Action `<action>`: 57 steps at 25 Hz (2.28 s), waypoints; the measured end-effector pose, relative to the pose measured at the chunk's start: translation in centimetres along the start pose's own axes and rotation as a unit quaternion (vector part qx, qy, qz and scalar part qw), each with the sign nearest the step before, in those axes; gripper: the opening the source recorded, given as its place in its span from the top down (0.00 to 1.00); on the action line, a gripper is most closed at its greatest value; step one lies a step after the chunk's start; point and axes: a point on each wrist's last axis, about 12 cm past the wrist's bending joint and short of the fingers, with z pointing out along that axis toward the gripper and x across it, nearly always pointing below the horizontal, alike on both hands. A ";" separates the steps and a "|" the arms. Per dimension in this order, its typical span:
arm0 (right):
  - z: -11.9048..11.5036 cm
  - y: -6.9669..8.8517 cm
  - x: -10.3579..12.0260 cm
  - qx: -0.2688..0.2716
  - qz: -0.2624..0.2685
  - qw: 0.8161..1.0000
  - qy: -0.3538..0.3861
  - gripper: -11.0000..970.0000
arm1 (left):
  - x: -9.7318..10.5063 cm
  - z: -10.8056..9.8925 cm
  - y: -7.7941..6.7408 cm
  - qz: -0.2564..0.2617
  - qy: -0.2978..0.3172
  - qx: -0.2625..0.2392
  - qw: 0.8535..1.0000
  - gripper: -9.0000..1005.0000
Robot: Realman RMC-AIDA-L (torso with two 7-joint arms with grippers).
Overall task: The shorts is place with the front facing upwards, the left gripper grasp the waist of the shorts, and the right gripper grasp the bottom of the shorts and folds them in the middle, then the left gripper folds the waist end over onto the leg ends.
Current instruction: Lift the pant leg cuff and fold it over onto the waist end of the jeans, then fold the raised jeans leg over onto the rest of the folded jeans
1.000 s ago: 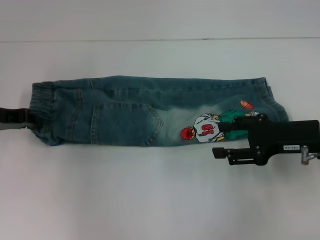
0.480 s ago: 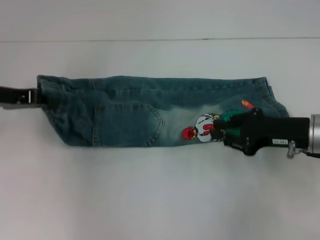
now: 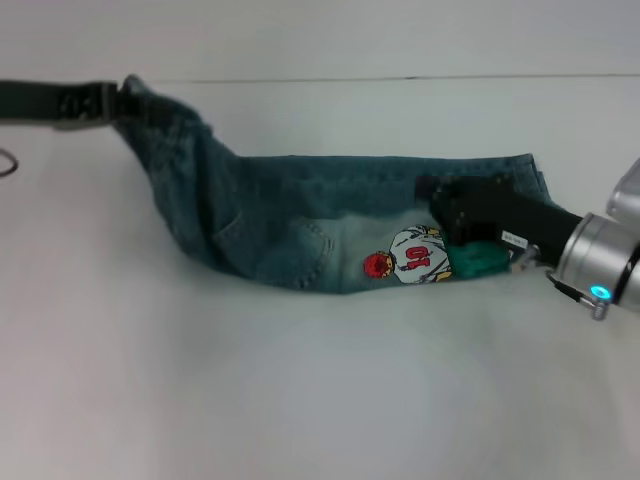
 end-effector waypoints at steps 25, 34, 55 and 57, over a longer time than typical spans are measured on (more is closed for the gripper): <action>6.5 5.2 0.9 -0.047 -0.081 0.994 0.063 0.99 | -3.6 6.6 -8.6 0.088 0.002 0.174 0.981 0.90; 8.2 8.2 0.5 -0.112 -0.086 0.987 0.073 0.99 | -3.5 7.4 -9.5 0.100 0.015 0.183 0.978 0.90; 2.2 3.0 1.9 -0.036 -0.023 0.998 0.043 0.99 | -2.1 9.8 -9.3 0.099 0.021 0.172 0.980 0.90; 0.8 1.2 1.4 -0.004 -0.005 1.000 0.026 0.99 | -2.0 10.3 -9.6 0.102 0.020 0.170 0.980 0.90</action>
